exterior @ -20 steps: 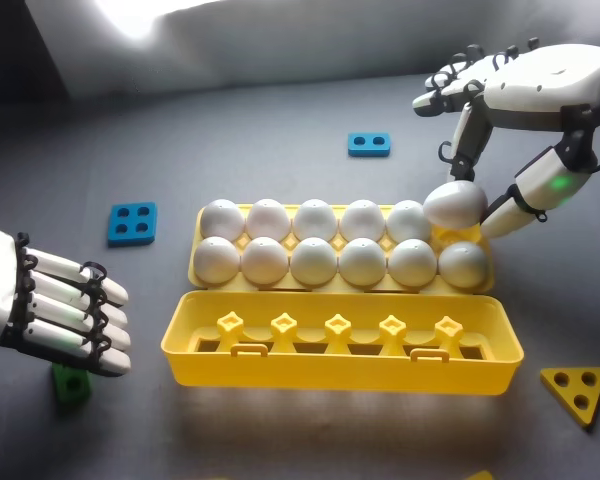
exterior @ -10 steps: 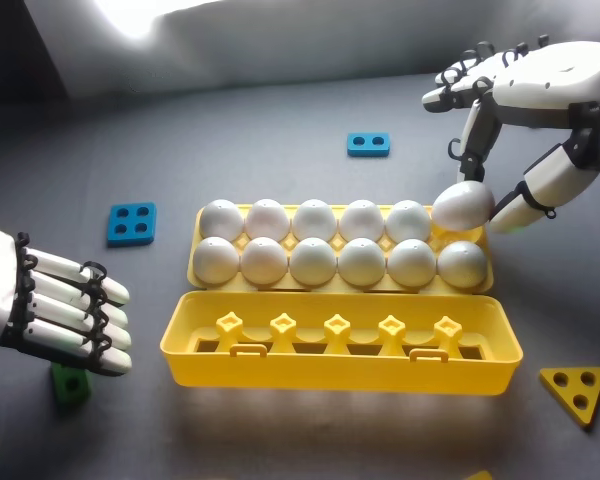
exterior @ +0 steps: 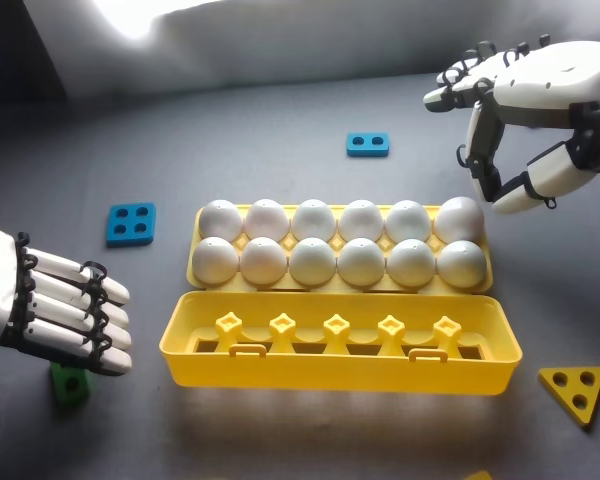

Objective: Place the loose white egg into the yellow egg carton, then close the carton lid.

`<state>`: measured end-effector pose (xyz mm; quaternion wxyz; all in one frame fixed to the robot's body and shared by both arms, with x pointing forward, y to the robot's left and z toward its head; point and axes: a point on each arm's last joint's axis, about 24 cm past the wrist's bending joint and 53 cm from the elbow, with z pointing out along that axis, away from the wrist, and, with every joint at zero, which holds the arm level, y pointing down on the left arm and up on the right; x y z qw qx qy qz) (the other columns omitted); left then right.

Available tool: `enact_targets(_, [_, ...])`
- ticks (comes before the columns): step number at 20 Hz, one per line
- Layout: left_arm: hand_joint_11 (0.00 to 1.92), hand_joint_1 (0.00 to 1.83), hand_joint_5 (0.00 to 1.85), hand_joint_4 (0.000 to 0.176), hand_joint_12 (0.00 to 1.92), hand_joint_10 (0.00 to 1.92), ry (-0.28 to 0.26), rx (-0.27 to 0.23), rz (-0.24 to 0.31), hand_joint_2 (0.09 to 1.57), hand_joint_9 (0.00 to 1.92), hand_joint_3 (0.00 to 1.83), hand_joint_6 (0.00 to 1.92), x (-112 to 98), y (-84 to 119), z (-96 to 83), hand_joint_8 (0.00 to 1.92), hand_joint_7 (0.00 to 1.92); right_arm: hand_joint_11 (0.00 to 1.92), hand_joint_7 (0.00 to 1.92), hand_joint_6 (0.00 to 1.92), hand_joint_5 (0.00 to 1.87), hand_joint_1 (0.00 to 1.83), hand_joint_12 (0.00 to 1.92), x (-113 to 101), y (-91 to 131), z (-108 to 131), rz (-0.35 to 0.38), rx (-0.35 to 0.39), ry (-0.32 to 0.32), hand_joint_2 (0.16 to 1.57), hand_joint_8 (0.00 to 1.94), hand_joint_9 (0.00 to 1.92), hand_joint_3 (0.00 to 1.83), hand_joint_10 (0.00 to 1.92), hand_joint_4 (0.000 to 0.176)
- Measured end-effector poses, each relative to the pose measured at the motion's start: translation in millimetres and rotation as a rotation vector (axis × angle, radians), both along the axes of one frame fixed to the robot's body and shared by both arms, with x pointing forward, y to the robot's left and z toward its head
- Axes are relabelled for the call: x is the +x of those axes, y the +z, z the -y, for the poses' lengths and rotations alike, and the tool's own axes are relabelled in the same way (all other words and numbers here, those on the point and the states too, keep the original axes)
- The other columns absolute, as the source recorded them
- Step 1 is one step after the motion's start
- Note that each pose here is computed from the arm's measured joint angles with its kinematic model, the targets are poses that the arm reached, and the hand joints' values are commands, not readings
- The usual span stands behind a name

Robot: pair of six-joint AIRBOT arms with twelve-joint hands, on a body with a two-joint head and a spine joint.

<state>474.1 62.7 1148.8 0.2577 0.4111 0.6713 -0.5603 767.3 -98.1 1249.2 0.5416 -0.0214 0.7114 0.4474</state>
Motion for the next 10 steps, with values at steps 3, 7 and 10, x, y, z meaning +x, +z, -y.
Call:
enact_targets(3, [0.01, 0.00, 0.13, 0.000, 0.17, 0.00, 0.000, 0.000, 0.000, 1.17, 0.13, 0.00, 0.00, 0, 0, 0.0, 0.00, 0.14, 0.00, 0.16, 0.57, 1.22, 1.08, 0.00, 0, 0, 0, 0.000, 0.000, 0.000, 1.01, 0.00, 0.01, 0.00, 0.00, 0.176])
enact_targets(7, [0.01, 0.00, 0.15, 0.000, 0.18, 0.00, -0.001, 0.001, 0.000, 1.16, 0.14, 0.00, 0.01, 0, 0, -0.1, 0.00, 0.16, 0.00, 0.13, 0.01, 1.03, 0.85, 0.00, 0, 1, 2, 0.015, -0.014, 0.000, 0.86, 0.00, 0.00, 0.00, 0.00, 0.173])
enact_targets(10, [0.01, 0.00, 0.14, 0.000, 0.19, 0.00, -0.012, 0.018, -0.014, 1.17, 0.15, 0.00, 0.00, -7, -7, -0.8, 0.00, 0.16, 0.00, 0.11, 0.00, 0.97, 0.78, 0.00, -4, 9, 14, 0.063, -0.052, 0.004, 0.83, 0.00, 0.00, 0.00, 0.00, 0.176])
